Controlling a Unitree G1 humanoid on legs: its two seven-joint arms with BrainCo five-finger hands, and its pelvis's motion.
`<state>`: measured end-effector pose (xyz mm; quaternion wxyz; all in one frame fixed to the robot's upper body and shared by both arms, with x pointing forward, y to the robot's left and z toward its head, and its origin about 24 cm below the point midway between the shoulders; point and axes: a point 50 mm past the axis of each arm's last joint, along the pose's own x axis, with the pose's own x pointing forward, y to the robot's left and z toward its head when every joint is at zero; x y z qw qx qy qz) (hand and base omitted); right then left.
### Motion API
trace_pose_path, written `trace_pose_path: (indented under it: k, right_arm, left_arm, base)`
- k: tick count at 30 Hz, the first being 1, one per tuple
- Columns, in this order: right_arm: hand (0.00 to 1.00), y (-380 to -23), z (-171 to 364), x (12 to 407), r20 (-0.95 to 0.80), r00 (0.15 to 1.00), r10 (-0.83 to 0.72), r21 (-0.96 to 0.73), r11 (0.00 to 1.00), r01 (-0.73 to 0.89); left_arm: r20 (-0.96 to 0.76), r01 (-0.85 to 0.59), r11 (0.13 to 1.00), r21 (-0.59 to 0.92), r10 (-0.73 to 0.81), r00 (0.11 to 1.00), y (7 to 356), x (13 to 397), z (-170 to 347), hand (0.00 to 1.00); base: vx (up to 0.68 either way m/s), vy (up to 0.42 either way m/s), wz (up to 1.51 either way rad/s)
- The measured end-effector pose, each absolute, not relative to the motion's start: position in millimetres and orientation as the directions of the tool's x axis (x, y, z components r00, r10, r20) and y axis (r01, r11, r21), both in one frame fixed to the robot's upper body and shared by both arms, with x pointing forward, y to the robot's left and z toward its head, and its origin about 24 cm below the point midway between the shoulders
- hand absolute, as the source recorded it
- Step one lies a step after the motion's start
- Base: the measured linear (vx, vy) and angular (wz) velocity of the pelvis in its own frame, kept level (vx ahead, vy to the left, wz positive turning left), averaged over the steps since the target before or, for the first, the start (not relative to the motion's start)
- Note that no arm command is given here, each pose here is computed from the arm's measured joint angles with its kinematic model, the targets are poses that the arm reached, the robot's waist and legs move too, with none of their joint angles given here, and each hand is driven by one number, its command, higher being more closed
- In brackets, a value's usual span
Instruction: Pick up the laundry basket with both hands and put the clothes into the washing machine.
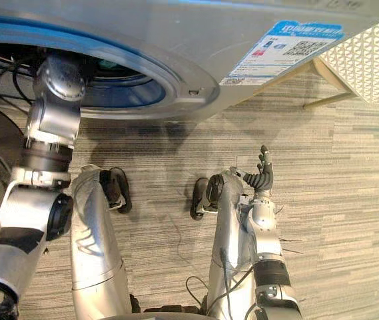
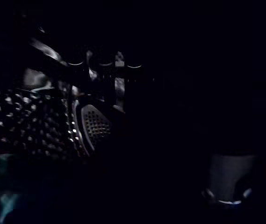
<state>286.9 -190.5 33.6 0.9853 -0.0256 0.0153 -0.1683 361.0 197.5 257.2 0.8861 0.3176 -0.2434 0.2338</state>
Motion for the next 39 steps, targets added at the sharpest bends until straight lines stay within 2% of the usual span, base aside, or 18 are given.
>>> trace_pose_path:
  k: [4, 6, 10, 12, 14, 17, 27, 29, 32, 37, 39]
  right_arm:
    - [0.0, -192, 29, 285, -0.053, 0.936, -0.348, -0.053, 0.937, 0.345]
    - [0.0, -193, 21, 278, -0.083, 0.931, -0.356, -0.057, 0.934, 0.352]
    - [0.0, -198, -13, 251, -0.223, 0.902, -0.371, -0.089, 0.929, 0.36]
    - [0.0, -200, -37, 235, -0.322, 0.869, -0.375, -0.121, 0.927, 0.355]
    - [0.0, -200, -63, 213, -0.435, 0.819, -0.373, -0.159, 0.928, 0.338]
    - [0.0, -201, -86, 191, -0.535, 0.762, -0.365, -0.182, 0.93, 0.318]
    - [0.0, -201, -129, 147, -0.72, 0.6, -0.349, -0.222, 0.935, 0.278]
    - [0.0, -202, -132, 146, -0.734, 0.583, -0.348, -0.229, 0.935, 0.269]
    - [0.0, -203, -131, 153, -0.733, 0.586, -0.346, -0.235, 0.937, 0.26]
    - [0.0, -198, -131, 157, -0.733, 0.595, -0.329, -0.23, 0.943, 0.239]
    - [0.0, -198, -134, 150, -0.744, 0.582, -0.329, -0.231, 0.944, 0.238]
  left_arm:
    - [0.443, -0.518, 0.759, 0.393, 0.337, 0.831, 198, 348, 193, 0.0]
    - [0.261, -0.444, 0.822, 0.355, 0.369, 0.892, 195, 331, 128, 0.0]
    - [-0.072, -0.304, 0.92, 0.249, 0.33, 0.941, 181, 284, 32, 0.0]
    - [-0.214, -0.242, 0.939, 0.245, 0.296, 0.931, 179, 257, -6, 0.0]
    - [-0.381, -0.185, 0.949, 0.254, 0.274, 0.883, 181, 221, -47, 0.0]
    - [-0.511, -0.17, 0.949, 0.265, 0.287, 0.81, 188, 191, -78, 0.0]
    - [-0.726, -0.097, 0.94, 0.327, 0.316, 0.611, 201, 140, -130, 0.0]
    - [-0.738, -0.095, 0.939, 0.33, 0.319, 0.594, 203, 136, -133, 0.0]
    - [-0.746, -0.094, 0.935, 0.341, 0.33, 0.579, 208, 135, -135, 0.0]
    - [-0.686, -0.138, 0.927, 0.348, 0.352, 0.636, 218, 159, -123, 0.0]
    - [-0.687, -0.151, 0.926, 0.346, 0.36, 0.632, 220, 156, -123, 0.0]
  base:
    - [0.07, -0.073, 0.12]
    - [0.1, -0.073, 0.17]
    - [0.17, -0.083, 0.24]
    - [0.23, -0.06, 0.28]
    - [0.22, 0.018, 0.11]
    - [0.17, 0.092, -0.04]
    - [0.11, 0.086, -0.15]
    - [0.06, 0.052, -0.39]
    - [0.01, 0.042, -0.43]
    - [-0.11, 0.02, 0.08]
    - [-0.13, -0.088, 0.58]
